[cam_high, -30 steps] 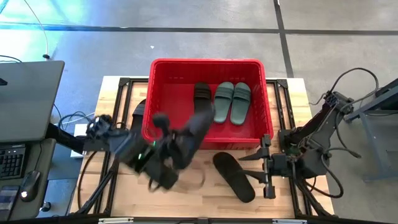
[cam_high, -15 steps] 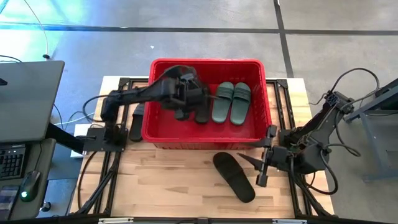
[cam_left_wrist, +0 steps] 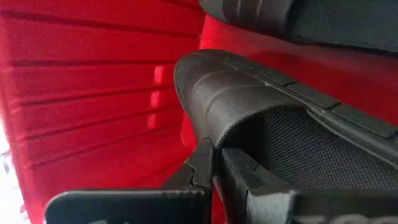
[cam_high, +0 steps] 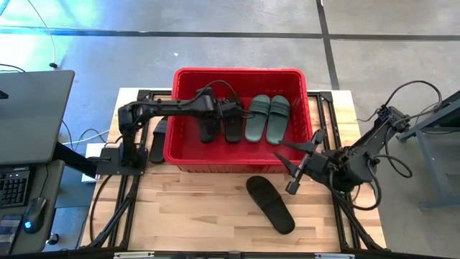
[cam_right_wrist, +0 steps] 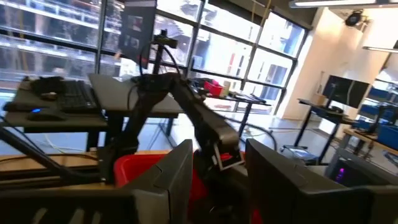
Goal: Pick and place slides into bin
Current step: Put the black slide into the red container
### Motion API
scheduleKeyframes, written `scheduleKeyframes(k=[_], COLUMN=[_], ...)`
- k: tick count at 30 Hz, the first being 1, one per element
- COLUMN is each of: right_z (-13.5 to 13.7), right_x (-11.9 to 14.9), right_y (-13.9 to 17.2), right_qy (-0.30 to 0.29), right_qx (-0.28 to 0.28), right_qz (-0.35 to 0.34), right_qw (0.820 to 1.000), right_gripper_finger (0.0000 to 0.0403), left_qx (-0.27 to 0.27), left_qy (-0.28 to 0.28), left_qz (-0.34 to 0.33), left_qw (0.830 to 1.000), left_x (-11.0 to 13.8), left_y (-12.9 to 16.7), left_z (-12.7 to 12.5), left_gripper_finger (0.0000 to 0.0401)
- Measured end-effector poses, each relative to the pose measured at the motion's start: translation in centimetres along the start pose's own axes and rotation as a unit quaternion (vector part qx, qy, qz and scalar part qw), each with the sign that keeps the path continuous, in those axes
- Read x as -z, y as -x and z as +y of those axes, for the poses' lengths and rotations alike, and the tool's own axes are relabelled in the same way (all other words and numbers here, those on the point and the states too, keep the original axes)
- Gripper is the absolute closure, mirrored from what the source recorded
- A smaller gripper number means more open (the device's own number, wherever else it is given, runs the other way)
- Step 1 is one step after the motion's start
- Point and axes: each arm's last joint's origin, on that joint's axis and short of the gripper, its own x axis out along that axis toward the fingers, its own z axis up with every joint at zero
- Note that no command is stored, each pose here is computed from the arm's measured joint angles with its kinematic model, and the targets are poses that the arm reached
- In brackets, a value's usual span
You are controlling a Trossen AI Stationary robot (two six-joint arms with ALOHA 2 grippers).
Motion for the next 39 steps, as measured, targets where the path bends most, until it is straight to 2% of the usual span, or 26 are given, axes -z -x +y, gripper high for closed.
scheduleKeyframes(k=[6,10,14,18,25,30,34,39], right_z=[-0.4,-0.6,-0.6,-0.5,-0.3,-0.2,0.0,0.1], right_x=[0.2,0.2,0.2,0.2,0.2,0.2,0.1,0.4], right_y=[-0.9,-1.2,-1.2,-1.2,-1.1,-1.1,-1.1,-1.1], right_qy=[-0.007,-0.023,-0.025,-0.026,-0.063,-0.078,-0.081,-0.09], right_qx=[0.017,0.022,0.022,0.021,-0.008,-0.029,-0.056,-0.069], right_qz=[0.004,0.004,0.004,0.004,-0.007,-0.013,-0.021,-0.014], right_qw=[1.0,0.999,0.999,0.999,0.998,0.996,0.995,0.993], right_gripper_finger=[0.0265,0.0265,0.0265,0.0265,0.0265,0.0265,0.0265,0.0265], left_qx=[-0.012,0.012,0.039,0.064,0.102,0.152,0.154,0.151], left_qy=[0.012,0.033,0.043,0.031,0.029,0.014,-0.002,-0.033], left_qz=[0.003,0.01,0.006,-0.006,-0.011,-0.024,-0.036,-0.051], left_qw=[1.0,0.999,0.998,0.997,0.994,0.988,0.987,0.987], left_x=[0.7,1.0,1.0,0.8,0.8,0.3,-0.4,-1.3], left_y=[-3.0,-4.5,-5.2,-5.7,-6.0,-4.8,-2.8,1.4], left_z=[-1.0,-0.3,0.6,1.1,1.1,1.3,1.8,3.4], left_gripper_finger=[0.0381,0.037,0.036,0.0343,0.0297,0.0273,0.0261,0.026])
